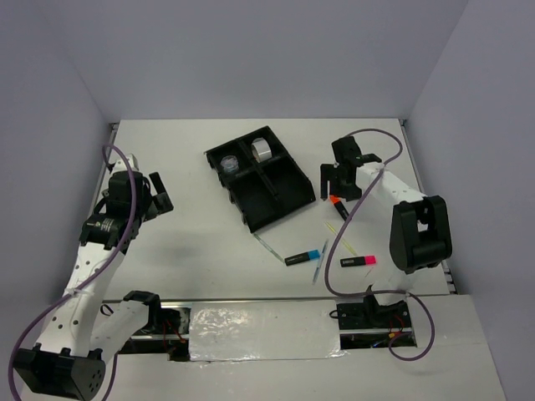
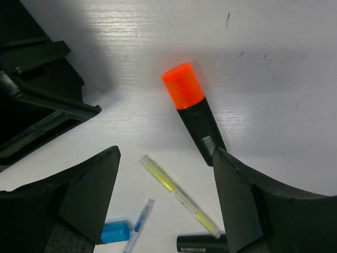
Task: Sort the stationery into containers
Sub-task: Pick up the stationery from the center of the board.
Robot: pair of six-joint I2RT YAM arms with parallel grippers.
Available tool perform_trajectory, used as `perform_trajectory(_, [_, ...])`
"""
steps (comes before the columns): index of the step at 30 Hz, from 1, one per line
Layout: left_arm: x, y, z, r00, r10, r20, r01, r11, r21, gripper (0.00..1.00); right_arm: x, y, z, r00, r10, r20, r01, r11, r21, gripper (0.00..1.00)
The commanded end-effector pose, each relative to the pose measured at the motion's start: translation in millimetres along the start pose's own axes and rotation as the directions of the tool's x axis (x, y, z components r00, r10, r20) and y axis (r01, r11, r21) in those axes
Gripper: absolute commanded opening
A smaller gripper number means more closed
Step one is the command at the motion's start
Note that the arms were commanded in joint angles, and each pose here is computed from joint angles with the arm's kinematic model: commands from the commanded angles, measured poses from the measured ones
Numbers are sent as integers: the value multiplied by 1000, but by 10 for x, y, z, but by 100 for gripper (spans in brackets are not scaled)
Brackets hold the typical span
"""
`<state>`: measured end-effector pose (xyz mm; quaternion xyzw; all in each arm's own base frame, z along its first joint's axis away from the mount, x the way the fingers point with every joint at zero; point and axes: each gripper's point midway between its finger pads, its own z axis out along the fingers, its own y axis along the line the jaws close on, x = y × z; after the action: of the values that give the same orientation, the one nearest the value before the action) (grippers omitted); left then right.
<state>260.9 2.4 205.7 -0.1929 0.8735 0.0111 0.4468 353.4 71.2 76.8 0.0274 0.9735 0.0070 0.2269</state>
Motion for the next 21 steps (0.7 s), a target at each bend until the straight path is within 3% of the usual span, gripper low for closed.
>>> perform_trajectory(1, [-72, -37, -11, 999, 15, 34, -16, 999, 32, 99, -33, -9, 156, 999, -34, -14, 34, 999, 0, 79])
perform_trajectory(12, [-64, -58, 5, 999, 21, 28, -22, 999, 40, 99, -40, -286, 516, 995, -45, -87, 55, 991, 122, 73])
perform_trajectory(20, [-59, -51, 12, 999, 22, 25, -23, 999, 36, 99, 20, -312, 598, 993, -25, -114, 38, 993, 110, 32])
perform_trajectory(21, [-55, -53, 14, 999, 25, 25, -26, 999, 37, 99, 16, -301, 576, 994, -23, -107, 34, 995, 96, 23])
